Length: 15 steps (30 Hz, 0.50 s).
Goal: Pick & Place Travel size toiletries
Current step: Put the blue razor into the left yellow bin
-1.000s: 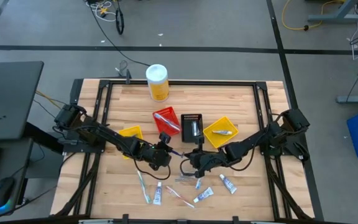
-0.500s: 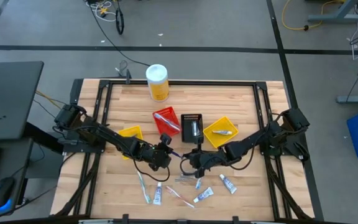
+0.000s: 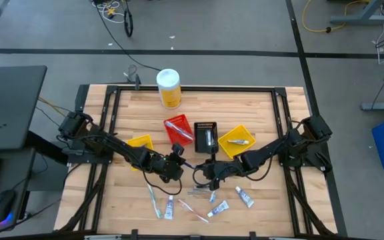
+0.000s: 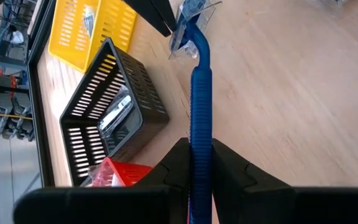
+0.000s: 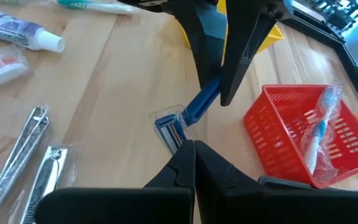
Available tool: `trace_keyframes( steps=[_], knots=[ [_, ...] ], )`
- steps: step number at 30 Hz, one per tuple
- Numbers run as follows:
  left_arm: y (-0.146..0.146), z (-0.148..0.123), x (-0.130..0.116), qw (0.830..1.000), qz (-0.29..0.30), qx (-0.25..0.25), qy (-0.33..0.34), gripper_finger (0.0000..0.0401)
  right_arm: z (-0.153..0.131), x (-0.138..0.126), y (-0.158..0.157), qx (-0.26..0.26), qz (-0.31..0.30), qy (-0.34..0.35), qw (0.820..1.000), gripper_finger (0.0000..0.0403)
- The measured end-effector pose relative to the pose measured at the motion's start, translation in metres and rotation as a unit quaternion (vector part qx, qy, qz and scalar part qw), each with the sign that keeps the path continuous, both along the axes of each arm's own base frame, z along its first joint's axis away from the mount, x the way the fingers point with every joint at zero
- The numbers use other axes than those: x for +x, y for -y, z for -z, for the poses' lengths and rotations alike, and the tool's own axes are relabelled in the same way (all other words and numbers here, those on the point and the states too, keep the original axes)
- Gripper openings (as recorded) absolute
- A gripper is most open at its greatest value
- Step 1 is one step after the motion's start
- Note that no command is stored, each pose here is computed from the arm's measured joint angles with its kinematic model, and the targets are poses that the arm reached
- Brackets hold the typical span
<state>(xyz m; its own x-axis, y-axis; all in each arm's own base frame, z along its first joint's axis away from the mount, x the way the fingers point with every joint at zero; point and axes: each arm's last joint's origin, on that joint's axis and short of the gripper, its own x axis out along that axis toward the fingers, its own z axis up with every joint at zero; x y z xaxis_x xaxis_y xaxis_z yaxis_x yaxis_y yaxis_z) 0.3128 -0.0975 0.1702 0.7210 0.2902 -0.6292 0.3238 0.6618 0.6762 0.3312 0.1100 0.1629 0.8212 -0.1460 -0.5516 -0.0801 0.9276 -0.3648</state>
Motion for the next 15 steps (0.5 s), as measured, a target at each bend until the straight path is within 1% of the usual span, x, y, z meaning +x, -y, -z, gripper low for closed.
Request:
trace_keyframes(
  steps=[3,6,9,15],
  knots=[
    [0.0,0.0,0.0,1.0,-0.004,-0.002,-0.001,0.0044,-0.003,-0.001,0.001,-0.019,0.002,0.003,1.0,0.0002],
    [0.0,0.0,0.0,1.0,-0.012,-0.011,0.003,0.0044,-0.01,-0.003,0.002,-0.022,0.0,0.008,1.0,0.0002],
    [0.001,-0.002,0.001,1.0,-0.014,-0.016,0.009,0.0044,-0.021,-0.007,0.004,-0.022,0.003,0.014,1.0,0.0002],
    [0.0,-0.002,0.0,1.0,-0.02,-0.003,0.01,0.0044,-0.05,-0.021,0.009,-0.012,0.006,0.032,0.999,0.0002]
  ],
)
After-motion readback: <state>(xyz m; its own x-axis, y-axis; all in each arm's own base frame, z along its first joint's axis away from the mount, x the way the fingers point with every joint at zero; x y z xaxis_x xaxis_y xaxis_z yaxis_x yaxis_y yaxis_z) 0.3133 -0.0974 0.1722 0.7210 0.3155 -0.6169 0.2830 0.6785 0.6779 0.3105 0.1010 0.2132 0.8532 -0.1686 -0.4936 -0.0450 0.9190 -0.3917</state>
